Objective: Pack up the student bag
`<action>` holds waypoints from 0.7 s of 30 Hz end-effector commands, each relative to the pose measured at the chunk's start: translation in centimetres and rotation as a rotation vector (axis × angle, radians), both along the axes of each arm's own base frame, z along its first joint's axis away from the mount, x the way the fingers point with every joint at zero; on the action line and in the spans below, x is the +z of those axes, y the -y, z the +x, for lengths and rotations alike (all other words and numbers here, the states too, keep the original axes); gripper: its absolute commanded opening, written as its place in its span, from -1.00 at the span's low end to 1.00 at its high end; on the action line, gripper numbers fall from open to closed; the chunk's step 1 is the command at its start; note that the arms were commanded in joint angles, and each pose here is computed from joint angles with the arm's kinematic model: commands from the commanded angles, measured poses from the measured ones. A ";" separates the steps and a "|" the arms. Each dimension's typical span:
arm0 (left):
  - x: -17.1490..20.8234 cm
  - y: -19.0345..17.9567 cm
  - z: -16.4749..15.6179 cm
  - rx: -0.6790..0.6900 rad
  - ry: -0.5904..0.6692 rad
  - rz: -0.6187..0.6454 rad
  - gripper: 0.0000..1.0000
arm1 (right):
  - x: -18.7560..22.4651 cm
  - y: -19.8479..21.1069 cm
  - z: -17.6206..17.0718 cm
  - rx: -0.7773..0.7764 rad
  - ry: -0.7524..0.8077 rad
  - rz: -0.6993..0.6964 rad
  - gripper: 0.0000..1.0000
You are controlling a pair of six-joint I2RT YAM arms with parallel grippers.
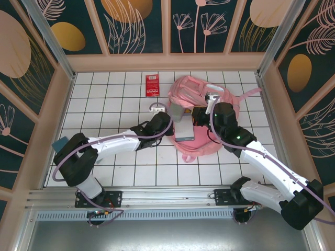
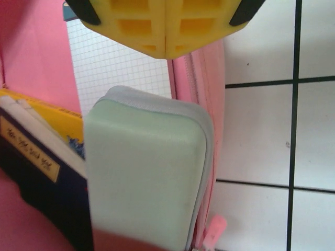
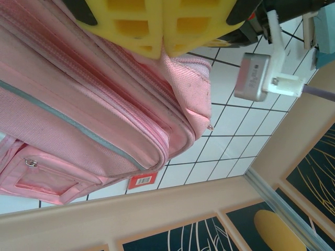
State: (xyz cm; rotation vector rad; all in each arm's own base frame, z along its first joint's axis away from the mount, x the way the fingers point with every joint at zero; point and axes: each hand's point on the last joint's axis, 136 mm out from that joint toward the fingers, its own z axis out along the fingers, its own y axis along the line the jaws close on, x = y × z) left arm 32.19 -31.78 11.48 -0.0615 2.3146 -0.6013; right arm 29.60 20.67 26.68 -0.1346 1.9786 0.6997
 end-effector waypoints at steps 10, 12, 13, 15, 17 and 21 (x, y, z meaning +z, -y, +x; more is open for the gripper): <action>0.1 2.0 4.4 0.062 0.111 -0.078 -1.00 | 4.0 -0.4 0.0 0.007 0.090 0.089 -1.00; 0.0 2.3 5.6 0.074 0.127 -0.087 -1.00 | 3.9 -0.4 -0.1 0.007 0.088 0.090 -1.00; -0.2 2.2 6.2 0.087 0.131 -0.086 -1.00 | 3.8 -0.4 -0.1 0.008 0.086 0.089 -1.00; -0.6 2.2 7.4 0.113 0.133 -0.093 -1.00 | 3.7 -0.4 -0.2 0.008 0.086 0.086 -1.00; -0.6 2.6 8.4 0.123 0.148 -0.108 -1.00 | 3.8 -0.3 -0.3 0.008 0.086 0.087 -1.00; -0.6 3.1 10.5 0.170 0.171 -0.084 -0.99 | 3.8 -0.2 -0.5 0.009 0.084 0.092 -1.00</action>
